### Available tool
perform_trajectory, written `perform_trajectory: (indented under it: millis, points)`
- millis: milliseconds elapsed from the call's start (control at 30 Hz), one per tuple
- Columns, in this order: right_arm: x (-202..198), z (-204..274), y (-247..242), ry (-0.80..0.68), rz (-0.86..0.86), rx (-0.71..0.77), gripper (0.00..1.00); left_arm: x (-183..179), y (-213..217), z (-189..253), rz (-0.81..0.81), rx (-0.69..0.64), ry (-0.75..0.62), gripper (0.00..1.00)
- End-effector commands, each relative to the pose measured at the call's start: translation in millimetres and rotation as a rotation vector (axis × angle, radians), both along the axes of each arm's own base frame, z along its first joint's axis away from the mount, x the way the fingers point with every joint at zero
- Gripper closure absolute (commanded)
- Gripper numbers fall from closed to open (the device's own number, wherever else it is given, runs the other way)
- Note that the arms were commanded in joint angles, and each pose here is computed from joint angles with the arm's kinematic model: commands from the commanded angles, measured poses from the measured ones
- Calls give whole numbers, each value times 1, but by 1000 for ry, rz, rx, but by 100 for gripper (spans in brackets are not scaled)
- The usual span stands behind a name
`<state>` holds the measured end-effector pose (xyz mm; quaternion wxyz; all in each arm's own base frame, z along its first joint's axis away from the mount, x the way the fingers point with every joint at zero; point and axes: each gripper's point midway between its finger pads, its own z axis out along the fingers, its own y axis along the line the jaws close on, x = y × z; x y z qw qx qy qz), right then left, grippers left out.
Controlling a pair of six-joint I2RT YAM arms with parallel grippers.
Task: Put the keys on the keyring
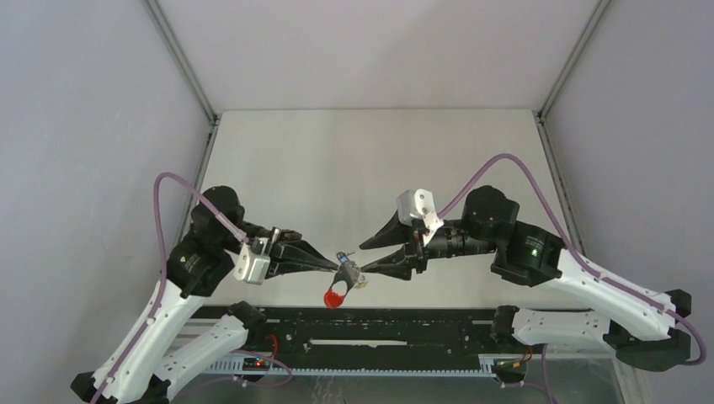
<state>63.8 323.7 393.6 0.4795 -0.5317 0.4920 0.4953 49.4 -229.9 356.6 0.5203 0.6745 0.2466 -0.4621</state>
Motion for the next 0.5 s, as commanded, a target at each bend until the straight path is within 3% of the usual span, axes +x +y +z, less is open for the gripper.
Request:
perform_trajectory:
  millis: [0,467]
  points:
    - [-13,32,8,-119,55,135,51,-11,2,35,-55,-85,-113,100]
    - [-9,23,26,-212,-18,139,54,12,-8,55,56,-115,-51,100]
